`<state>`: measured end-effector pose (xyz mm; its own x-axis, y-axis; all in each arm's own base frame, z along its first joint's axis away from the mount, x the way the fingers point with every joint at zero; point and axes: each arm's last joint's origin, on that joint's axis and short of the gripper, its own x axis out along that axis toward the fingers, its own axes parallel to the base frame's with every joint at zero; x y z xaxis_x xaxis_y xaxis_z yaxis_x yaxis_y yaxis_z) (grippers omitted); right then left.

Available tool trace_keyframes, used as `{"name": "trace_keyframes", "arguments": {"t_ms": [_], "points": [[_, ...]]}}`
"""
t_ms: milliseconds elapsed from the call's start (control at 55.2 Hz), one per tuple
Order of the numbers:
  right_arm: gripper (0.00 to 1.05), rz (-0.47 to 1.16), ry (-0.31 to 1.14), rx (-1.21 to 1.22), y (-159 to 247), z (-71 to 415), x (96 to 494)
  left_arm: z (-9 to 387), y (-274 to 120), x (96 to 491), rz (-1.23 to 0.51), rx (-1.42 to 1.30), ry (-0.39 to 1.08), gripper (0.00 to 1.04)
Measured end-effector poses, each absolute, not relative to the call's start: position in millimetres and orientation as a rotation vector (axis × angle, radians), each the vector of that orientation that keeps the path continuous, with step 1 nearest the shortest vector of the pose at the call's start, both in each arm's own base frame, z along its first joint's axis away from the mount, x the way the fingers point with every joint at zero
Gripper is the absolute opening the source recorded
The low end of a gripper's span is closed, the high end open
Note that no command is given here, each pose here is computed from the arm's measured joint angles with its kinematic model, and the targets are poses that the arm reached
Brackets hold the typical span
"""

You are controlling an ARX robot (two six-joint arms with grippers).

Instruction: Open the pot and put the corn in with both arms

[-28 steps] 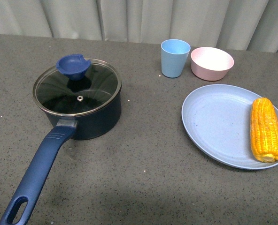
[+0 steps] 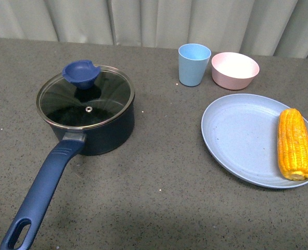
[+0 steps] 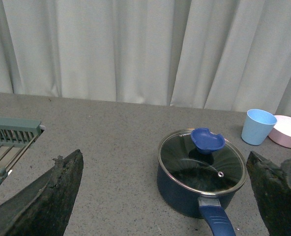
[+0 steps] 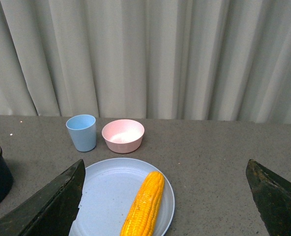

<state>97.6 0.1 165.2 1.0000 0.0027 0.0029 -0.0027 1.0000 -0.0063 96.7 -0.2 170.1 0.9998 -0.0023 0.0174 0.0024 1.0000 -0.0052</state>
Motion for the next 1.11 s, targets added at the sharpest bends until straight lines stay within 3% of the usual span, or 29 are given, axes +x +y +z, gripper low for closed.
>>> {"name": "trace_keyframes", "arguments": {"t_ms": [1105], "points": [[0.96, 0.002, -0.003, -0.006, 0.1, 165.2, 97.6, 170.1, -0.2, 96.7, -0.002, -0.005, -0.017, 0.98]]}}
